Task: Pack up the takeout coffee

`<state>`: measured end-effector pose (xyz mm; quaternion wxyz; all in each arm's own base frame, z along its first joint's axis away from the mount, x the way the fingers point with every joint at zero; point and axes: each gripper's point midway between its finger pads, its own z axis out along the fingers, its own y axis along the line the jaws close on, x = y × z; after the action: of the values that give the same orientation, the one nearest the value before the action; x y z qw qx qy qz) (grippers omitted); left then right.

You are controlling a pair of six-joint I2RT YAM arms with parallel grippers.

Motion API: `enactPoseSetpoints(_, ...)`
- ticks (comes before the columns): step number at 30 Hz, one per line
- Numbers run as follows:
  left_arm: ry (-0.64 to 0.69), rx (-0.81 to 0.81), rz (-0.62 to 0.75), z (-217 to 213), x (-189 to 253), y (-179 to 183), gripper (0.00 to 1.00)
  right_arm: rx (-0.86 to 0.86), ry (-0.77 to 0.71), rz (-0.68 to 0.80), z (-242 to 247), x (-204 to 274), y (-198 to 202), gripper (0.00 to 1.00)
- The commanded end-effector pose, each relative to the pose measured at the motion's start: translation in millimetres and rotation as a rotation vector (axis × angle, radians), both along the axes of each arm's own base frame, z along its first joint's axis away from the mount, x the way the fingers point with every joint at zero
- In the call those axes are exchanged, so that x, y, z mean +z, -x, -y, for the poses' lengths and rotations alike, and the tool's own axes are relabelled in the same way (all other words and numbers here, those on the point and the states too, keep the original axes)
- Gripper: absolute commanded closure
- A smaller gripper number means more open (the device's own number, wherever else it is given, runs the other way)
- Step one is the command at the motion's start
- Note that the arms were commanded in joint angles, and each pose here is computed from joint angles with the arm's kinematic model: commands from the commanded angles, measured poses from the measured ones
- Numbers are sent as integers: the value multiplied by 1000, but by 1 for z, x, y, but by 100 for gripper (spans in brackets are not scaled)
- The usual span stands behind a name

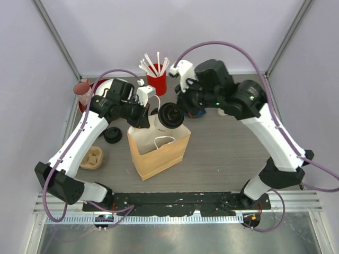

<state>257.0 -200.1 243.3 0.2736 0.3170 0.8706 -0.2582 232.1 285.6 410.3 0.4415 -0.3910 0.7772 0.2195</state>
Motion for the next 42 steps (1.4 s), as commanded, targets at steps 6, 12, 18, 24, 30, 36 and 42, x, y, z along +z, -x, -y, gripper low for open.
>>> enactPoseSetpoints(6,40,-66,62,14,22,5,100,97,255,6,-29,-62,-6,99)
enactPoseSetpoints(12,41,-85,60,14,22,9,100,216,356,12,-41,-96,0,99)
enactPoseSetpoints(18,40,-91,61,14,20,9,100,376,404,48,-40,-126,11,99)
enactPoseSetpoints(24,43,-103,69,15,20,9,100,541,462,51,-41,-150,22,99)
enactPoseSetpoints(30,32,-118,86,15,19,7,100,633,556,18,-29,-185,29,99)
enactPoseSetpoints(36,36,-133,85,17,20,6,100,649,581,8,-28,-192,28,99)
enactPoseSetpoints(42,40,-134,84,16,21,8,100,630,627,-43,-26,-210,26,99)
